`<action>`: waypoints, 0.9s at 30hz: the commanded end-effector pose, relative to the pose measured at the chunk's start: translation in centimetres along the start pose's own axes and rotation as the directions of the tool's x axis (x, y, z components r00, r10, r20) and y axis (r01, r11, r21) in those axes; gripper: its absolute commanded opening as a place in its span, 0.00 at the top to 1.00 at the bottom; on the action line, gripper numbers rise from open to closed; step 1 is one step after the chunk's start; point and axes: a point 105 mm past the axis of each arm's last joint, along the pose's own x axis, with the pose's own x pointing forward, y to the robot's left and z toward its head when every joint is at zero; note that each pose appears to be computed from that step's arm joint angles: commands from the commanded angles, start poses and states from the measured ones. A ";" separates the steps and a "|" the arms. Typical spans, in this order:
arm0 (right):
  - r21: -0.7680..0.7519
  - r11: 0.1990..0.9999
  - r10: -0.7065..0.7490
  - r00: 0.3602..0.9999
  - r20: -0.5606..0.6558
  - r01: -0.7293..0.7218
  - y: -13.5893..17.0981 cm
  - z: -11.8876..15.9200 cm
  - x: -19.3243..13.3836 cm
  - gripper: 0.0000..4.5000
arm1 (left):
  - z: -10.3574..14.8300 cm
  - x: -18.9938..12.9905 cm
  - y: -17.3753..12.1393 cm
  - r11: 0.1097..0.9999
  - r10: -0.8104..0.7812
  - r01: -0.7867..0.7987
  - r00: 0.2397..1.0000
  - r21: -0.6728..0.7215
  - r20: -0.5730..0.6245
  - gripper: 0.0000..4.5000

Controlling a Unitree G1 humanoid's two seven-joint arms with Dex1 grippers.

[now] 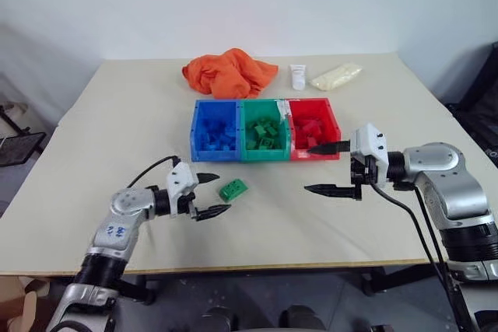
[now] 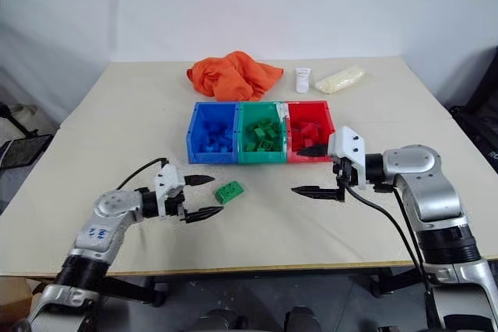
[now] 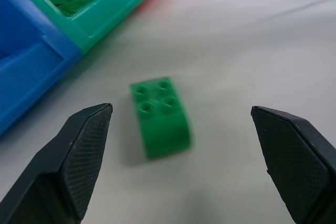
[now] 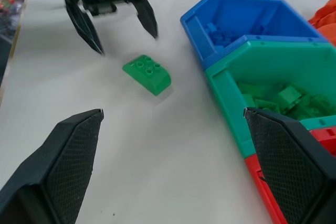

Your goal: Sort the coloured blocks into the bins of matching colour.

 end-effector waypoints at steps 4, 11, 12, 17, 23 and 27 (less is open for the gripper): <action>-0.029 0.998 -0.062 0.998 0.013 0.062 0.2 1.0 -1.5 0.01 | -0.3 1.8 0.0 0.998 -0.059 0.060 0.998 0.026 -0.030 0.00; -0.023 0.995 -0.101 0.995 -0.005 0.101 0.4 0.8 -2.3 0.00 | -0.8 2.9 0.2 0.994 -0.093 0.097 0.993 0.052 -0.067 0.39; -0.023 0.994 -0.104 0.995 -0.005 0.104 0.4 0.8 -2.4 0.00 | -0.8 3.0 0.2 0.993 -0.097 0.101 0.993 0.056 -0.067 0.46; -0.029 0.992 -0.122 0.992 -0.008 0.122 0.3 0.9 -2.6 0.00 | 0.3 3.5 0.5 0.988 -0.121 0.123 0.992 0.094 -0.019 0.67; -0.023 0.990 -0.137 0.990 -0.013 0.137 0.4 0.8 -2.9 0.00 | 5.2 3.8 1.6 0.982 -0.110 0.084 0.982 0.168 0.151 0.67; -0.020 0.987 -0.159 0.987 -0.012 0.158 0.5 0.8 -3.2 0.00 | 8.5 4.3 4.8 0.984 0.058 -0.092 0.974 0.151 0.218 0.67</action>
